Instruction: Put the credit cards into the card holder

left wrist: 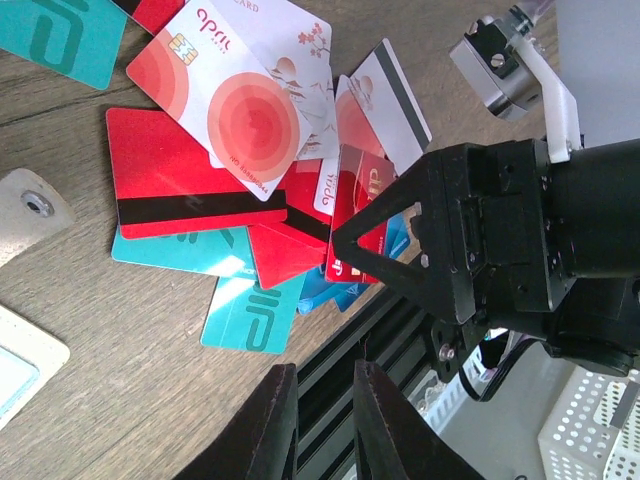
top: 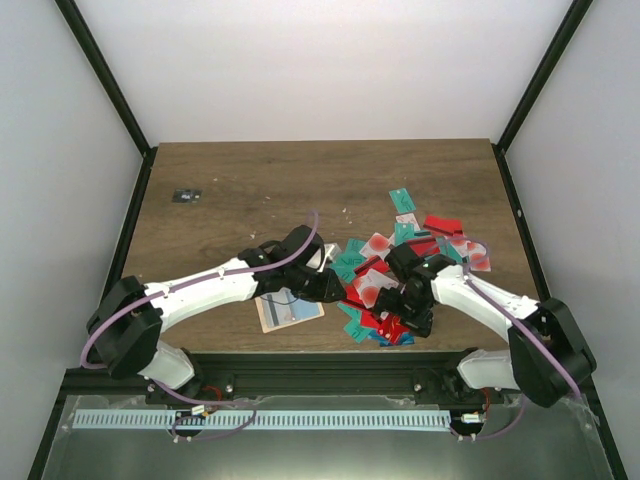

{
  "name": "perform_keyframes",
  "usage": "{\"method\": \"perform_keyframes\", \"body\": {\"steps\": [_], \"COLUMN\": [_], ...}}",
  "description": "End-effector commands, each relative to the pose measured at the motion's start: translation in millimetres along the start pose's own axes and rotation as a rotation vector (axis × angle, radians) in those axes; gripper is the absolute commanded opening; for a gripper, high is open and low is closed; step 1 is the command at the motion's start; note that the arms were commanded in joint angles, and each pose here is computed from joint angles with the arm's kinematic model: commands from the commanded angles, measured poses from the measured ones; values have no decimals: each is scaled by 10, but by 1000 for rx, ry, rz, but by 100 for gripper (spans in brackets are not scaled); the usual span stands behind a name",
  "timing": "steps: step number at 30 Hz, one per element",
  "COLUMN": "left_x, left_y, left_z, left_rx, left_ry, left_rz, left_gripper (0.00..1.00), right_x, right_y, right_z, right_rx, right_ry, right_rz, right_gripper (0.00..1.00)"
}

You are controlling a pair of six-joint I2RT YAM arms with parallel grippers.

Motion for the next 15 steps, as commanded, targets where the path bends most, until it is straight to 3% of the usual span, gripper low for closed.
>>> {"method": "perform_keyframes", "body": {"steps": [1, 15], "left_x": [-85, -45], "left_y": [44, 14], "left_z": [65, 46], "left_rx": [-22, -18], "left_ry": [-9, -2], "left_rz": [-36, -27], "left_gripper": [18, 18], "right_x": [-2, -88], "right_y": [-41, -393], "right_z": [-13, -138], "right_rx": [20, 76], "right_ry": [-51, -88], "right_rz": [4, -107], "right_gripper": [95, 84]}}
Point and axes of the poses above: each gripper's point midway between its finger pads, its own y axis back along the fingers, its own x axis along the line the jaws close on, z = x × y, the point moved 5 cm from there along y, back along the fingers, and after that the axes turned 9 degrees about -y, right-handed, at the moved point
